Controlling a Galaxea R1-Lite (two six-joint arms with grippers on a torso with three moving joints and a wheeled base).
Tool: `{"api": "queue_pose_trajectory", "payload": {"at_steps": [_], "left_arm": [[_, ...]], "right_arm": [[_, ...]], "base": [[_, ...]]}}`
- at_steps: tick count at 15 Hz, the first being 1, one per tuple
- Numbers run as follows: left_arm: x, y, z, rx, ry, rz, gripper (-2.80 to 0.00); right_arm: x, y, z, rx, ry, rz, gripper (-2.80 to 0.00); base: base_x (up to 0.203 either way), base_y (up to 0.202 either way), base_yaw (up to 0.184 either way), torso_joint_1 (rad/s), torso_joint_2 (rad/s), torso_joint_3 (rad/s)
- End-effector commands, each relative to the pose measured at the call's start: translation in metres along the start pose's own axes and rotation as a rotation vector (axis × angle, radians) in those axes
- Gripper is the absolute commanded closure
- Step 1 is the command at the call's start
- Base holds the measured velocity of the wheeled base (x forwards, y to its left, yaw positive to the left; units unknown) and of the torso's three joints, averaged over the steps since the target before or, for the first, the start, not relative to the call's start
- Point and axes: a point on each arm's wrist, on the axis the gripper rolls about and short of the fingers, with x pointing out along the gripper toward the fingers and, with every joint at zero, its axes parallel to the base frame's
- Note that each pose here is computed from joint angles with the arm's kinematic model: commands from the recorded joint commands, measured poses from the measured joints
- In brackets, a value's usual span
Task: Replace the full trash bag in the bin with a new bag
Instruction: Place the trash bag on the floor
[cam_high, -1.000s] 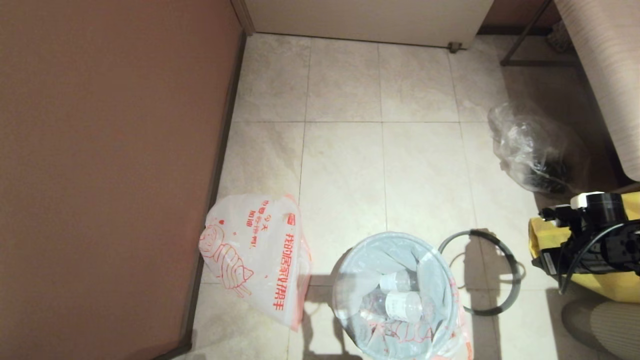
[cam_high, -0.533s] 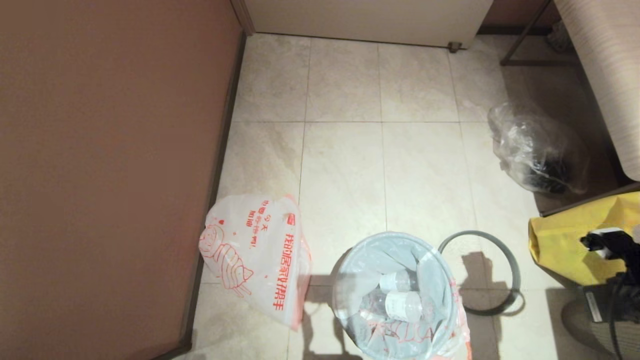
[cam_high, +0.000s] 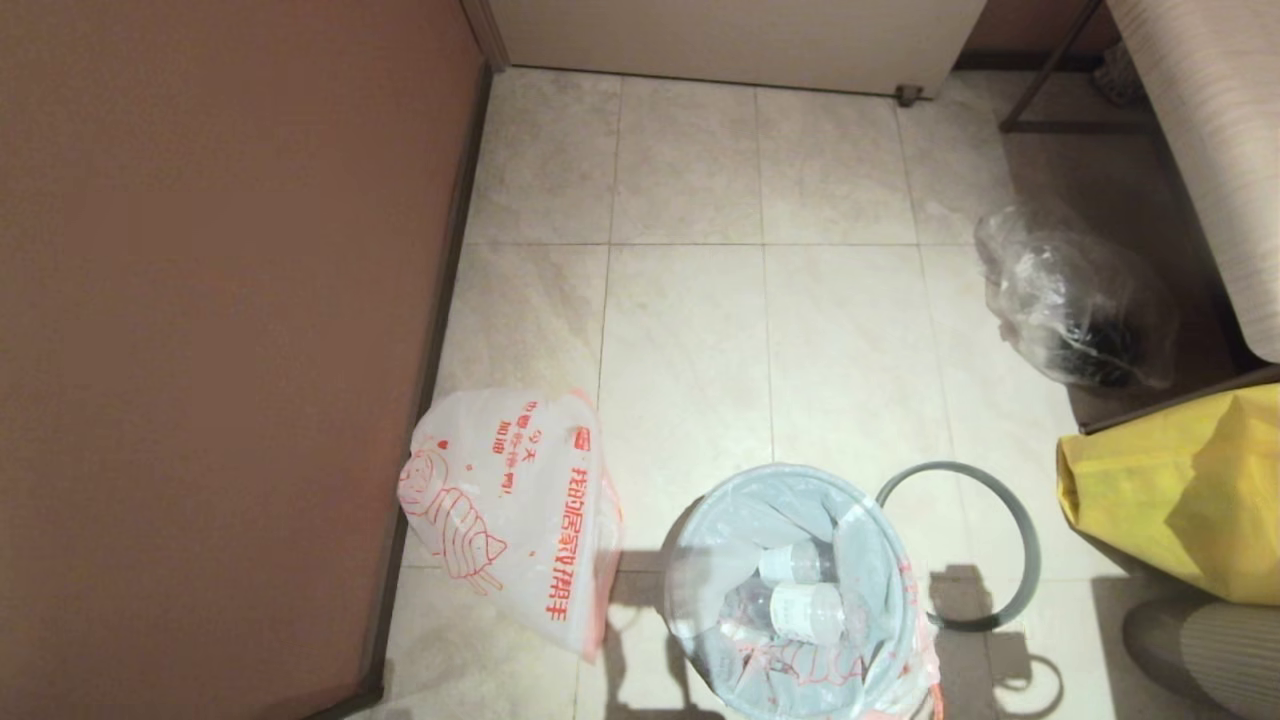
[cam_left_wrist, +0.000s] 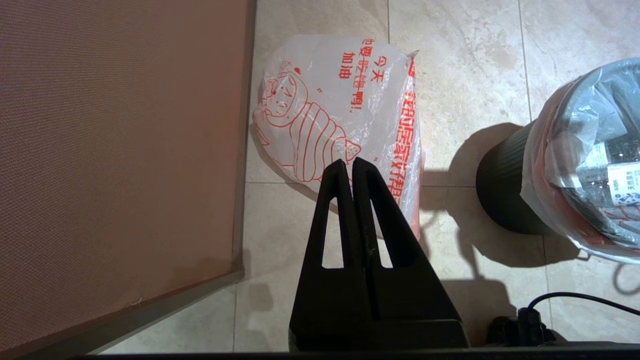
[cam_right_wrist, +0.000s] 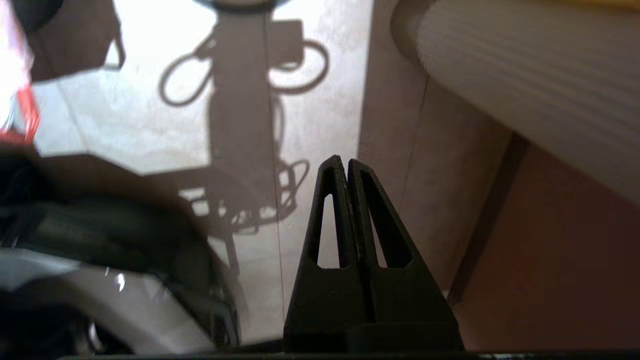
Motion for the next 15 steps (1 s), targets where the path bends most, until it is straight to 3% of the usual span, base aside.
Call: {"api": "queue_pose_trajectory", "payload": {"at_steps": [1,5,8,12,15], "left_arm": [[0.0,0.0,0.0,-0.001,-0.001,0.001,0.0],[0.0,0.0,0.0,-0.001,-0.001,0.001,0.0],[0.0,0.0,0.0,-0.001,-0.001,0.001,0.0],[0.0,0.0,0.0,-0.001,-0.001,0.001,0.0],[0.0,0.0,0.0,-0.001,0.0,0.001,0.0]], "right_arm": [[-0.027,-0.001,-0.022,0.003,-0.02,0.011,0.0],[-0.02,0.004,-0.018,0.024,0.041,0.201,0.0],[0.004,0.009,-0.004,0.079,0.154,0.307,0.0],[0.039,0.029,0.019,0.225,0.281,0.395,0.0],[0.065,0.055,0.025,0.214,0.377,0.445,0.0]], "base": [[0.0,0.0,0.0,0.0,0.0,0.0],[0.0,0.0,0.0,0.0,0.0,0.0],[0.0,0.0,0.0,0.0,0.0,0.0],[0.0,0.0,0.0,0.0,0.0,0.0],[0.0,0.0,0.0,0.0,0.0,0.0]]}}
